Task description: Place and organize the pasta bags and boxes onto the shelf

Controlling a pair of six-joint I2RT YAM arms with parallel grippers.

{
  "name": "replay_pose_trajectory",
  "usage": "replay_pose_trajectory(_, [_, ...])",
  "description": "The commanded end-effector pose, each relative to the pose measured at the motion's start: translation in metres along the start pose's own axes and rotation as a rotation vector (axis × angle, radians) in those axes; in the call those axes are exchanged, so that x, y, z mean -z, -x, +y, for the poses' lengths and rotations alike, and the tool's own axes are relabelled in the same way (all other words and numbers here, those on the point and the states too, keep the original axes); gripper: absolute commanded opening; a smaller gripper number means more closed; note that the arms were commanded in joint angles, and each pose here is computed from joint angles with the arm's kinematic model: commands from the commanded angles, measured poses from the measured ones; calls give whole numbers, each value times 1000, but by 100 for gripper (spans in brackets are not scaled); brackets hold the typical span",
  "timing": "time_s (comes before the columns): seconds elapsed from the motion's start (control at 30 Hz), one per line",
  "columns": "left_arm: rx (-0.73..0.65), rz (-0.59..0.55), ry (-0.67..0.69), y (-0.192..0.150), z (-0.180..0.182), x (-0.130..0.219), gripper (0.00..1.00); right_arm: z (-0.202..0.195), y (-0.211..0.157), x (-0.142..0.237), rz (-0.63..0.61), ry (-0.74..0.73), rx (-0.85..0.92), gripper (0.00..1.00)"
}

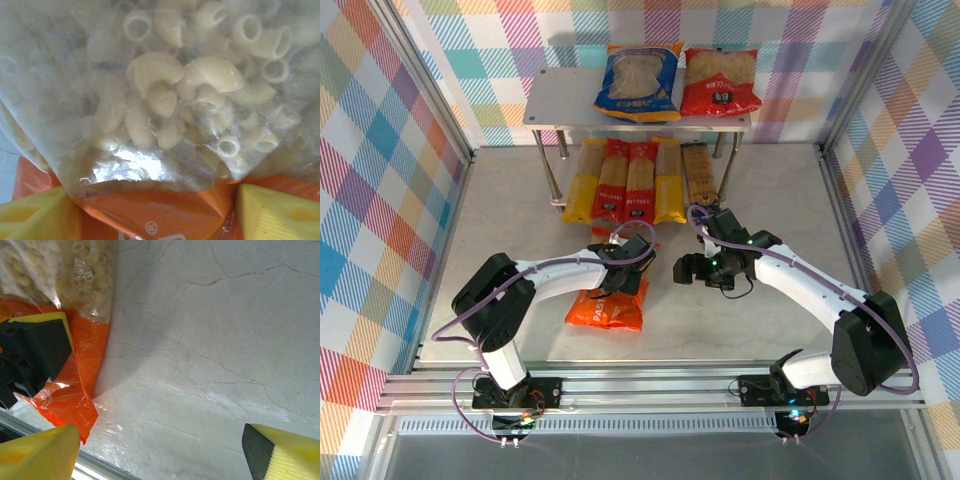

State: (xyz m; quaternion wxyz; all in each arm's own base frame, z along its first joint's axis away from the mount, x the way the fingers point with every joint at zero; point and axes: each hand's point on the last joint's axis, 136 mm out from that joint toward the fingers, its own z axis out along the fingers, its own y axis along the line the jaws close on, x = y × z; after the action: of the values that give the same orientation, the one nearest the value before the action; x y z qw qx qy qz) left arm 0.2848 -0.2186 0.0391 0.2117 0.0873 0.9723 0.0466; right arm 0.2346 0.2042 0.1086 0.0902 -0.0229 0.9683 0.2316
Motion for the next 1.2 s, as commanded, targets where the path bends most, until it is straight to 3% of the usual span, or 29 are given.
replay_pose_trajectory(0.0, [-15, 105, -81, -22, -14, -15, 65, -5, -5, -1, 10, -5, 3, 85])
replay_pose_trajectory(0.03, [-14, 110, -84, -23, -14, -16, 49, -5, -5, -1, 11, -4, 2, 85])
replay_pose_trajectory(0.07, [-12, 111, -84, -24, -14, -16, 41, -5, -5, -1, 11, -4, 1, 85])
replay_pose_trajectory(0.27, [-8, 111, -90, -24, -12, -13, 32, -5, -5, 0, 8, -3, 1, 85])
replay_pose_trajectory(0.4, [-9, 93, -99, -21, -10, -8, 0, -5, -5, 0, 5, -4, -1, 85])
replay_pose_trajectory(0.7, [22, 2, -158, -5, -3, 18, 0, -5, -3, 1, -2, -8, 2, 85])
replay_pose_trajectory(1.17, [169, -276, -306, 47, 49, 133, 0, -5, 1, 3, -23, -15, -6, 85])
